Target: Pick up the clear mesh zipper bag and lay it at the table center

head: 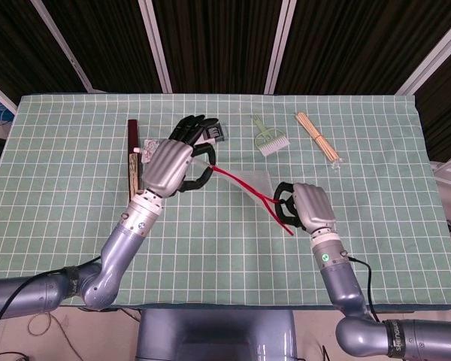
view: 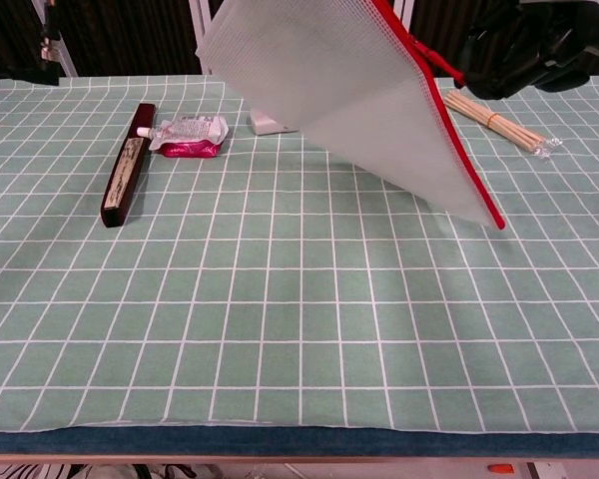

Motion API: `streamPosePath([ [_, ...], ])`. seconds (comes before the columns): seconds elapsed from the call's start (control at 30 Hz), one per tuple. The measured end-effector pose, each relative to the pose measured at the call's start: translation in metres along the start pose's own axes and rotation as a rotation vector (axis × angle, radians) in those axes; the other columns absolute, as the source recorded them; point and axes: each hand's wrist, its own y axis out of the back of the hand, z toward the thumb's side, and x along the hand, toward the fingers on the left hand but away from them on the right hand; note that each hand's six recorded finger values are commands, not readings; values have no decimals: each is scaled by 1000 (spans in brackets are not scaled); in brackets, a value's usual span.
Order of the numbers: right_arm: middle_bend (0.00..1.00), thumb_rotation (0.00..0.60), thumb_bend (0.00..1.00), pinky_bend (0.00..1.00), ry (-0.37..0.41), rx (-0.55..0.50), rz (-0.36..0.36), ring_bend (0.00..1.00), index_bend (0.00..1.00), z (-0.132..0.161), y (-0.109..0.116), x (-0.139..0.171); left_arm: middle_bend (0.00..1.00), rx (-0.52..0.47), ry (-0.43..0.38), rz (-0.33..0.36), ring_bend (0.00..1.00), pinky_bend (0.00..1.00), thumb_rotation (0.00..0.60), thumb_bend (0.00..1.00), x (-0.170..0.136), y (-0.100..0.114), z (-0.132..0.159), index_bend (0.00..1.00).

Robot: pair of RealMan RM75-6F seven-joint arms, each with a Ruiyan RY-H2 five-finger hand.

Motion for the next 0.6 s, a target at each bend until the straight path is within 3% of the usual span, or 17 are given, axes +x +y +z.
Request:
streamPosePath([
  [0.6, 1000, 600, 640, 959, -133, 0, -97, 1000, 651, -61, 41, -5, 105, 49, 80, 53, 0, 0, 600, 433, -27, 43, -54, 615],
])
